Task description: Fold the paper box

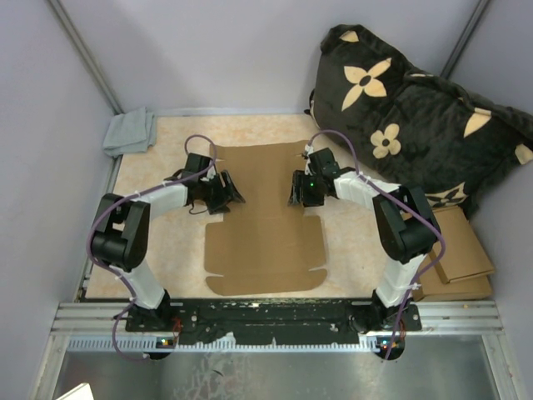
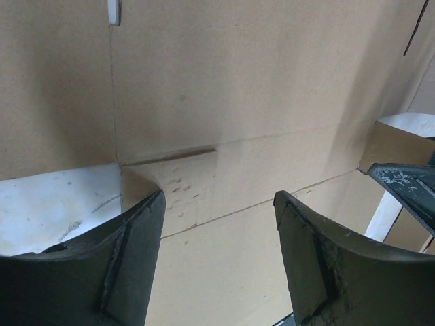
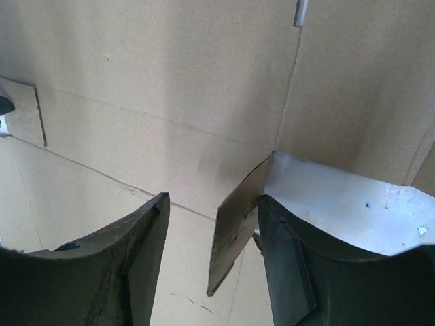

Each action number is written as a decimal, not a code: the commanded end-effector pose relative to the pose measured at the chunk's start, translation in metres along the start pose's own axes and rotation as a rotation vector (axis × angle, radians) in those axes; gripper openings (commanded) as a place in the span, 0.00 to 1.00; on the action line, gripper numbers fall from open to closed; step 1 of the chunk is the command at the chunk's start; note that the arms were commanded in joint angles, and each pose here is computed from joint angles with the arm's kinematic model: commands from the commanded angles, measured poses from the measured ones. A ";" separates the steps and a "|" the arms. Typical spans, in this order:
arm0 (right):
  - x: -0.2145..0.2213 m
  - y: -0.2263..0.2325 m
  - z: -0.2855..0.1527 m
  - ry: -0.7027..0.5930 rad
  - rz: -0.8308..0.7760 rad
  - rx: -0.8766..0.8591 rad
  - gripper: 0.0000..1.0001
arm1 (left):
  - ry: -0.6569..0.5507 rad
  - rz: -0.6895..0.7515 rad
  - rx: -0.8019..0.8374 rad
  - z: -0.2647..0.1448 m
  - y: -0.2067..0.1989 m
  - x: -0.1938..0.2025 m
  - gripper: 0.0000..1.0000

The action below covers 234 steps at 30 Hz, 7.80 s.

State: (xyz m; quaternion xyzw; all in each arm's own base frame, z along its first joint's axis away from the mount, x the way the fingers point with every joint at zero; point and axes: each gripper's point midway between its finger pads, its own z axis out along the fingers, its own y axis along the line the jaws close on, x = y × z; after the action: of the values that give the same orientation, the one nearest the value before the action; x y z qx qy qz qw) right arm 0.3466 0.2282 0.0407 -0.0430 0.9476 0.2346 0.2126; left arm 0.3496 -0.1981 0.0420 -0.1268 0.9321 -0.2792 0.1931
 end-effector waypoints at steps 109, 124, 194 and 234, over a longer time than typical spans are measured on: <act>-0.248 -0.006 0.035 -0.315 -0.111 0.073 0.66 | -0.356 0.070 0.049 0.020 -0.018 -0.247 0.72; -0.251 0.035 0.030 -0.340 -0.180 -0.007 0.66 | -0.347 0.124 0.116 0.024 -0.059 -0.241 0.70; -0.180 0.018 0.117 -0.127 -0.130 -0.034 0.65 | -0.282 0.036 0.133 0.043 -0.047 -0.234 0.67; -0.188 0.017 -0.085 -0.330 -0.134 0.138 0.69 | -0.307 0.159 -0.237 -0.008 -0.010 -0.254 0.65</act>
State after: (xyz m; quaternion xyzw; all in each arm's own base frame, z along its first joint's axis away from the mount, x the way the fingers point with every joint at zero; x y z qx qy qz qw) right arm 0.4983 0.2119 0.1785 -0.0520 0.9125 0.1735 0.3667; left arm 0.5835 -0.1267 0.1590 -0.1231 0.9020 -0.1677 0.3783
